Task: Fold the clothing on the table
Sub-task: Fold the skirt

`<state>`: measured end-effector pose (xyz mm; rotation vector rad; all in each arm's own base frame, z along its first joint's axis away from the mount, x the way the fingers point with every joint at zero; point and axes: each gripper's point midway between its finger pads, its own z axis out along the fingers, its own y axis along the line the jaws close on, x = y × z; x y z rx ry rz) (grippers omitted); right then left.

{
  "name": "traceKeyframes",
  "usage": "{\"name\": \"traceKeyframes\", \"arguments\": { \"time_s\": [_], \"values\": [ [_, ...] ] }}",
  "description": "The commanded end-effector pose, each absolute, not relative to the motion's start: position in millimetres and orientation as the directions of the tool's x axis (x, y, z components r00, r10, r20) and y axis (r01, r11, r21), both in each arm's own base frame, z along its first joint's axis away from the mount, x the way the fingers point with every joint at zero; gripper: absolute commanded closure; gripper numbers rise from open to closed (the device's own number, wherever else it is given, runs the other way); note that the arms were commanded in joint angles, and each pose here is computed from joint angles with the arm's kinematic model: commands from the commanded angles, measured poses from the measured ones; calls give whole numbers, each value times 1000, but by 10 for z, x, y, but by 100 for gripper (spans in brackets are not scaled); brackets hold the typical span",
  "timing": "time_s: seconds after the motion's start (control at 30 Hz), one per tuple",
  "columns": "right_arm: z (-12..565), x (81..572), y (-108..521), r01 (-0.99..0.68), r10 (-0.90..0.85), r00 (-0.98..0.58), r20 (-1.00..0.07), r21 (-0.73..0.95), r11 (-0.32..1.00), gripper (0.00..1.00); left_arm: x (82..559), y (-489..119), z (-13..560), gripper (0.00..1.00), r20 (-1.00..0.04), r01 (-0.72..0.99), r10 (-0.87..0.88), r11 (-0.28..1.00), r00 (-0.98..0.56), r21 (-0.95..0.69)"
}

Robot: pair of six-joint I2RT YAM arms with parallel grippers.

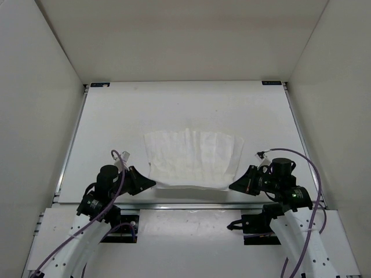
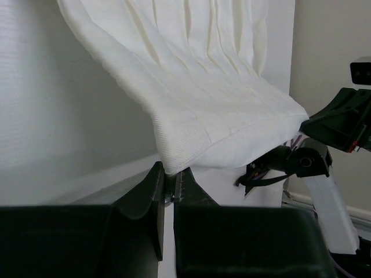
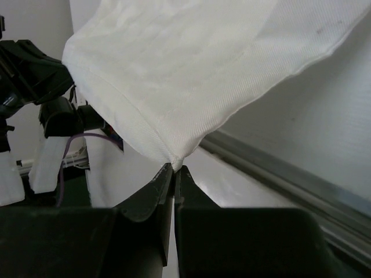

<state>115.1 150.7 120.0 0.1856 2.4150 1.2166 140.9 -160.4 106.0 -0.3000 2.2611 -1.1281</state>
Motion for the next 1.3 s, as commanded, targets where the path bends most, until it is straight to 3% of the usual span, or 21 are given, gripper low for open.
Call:
{"name": "traceKeyframes", "arguments": {
  "time_s": [0.0,0.1,0.23,0.47,0.57,0.77,0.8,0.87,0.9,0.97,1.03,1.17,1.27],
  "values": [
    [1486,1024,1540,-62,304,-906,-294,804,592,100,1343,-1527,1100,100,-378,11,-447,635,-811,-773],
    [1668,1179,1592,-105,299,-893,-336,803,587,100,1561,-1517,1284,100,-423,41,-455,642,-784,-766],
    [1717,1630,1451,-122,329,-848,-416,757,642,100,2112,-1429,1725,100,-576,100,-492,698,-653,-709],
    [1480,2609,938,23,537,-739,-407,781,624,100,3093,-1557,1856,100,-600,87,-505,716,-621,-692],
    [1539,3011,816,37,539,-717,-441,749,662,100,3519,-1597,1805,100,-616,77,-468,754,-634,-652],
    [1403,3622,796,57,517,-752,-409,741,669,100,4333,-1720,1380,98,-547,8,-460,761,-699,-649],
    [1307,3688,814,69,508,-768,-391,737,672,100,4389,-1759,1365,94,-540,15,-455,755,-709,-655],
    [1304,3828,886,36,454,-786,-420,703,711,99,4681,-1896,1426,75,-541,72,-461,711,-703,-700],
    [1254,3835,946,16,428,-802,-417,701,713,96,4725,-1992,1312,65,-494,79,-452,673,-743,-736],
    [1191,3804,1109,-57,372,-812,-449,695,716,83,4955,-2081,1441,58,-490,133,-439,628,-753,-767],
    [1194,3741,1291,-137,319,-810,-492,689,712,78,5033,-2129,1390,49,-473,141,-418,615,-775,-776],
    [1179,3691,1642,-256,195,-804,-562,624,738,74,5040,-2070,1327,48,-479,122,-427,637,-767,-761],
    [1105,3696,1898,-281,140,-826,-546,615,737,70,5023,-1965,1214,43,-458,84,-447,640,-768,-764]
  ]
}}
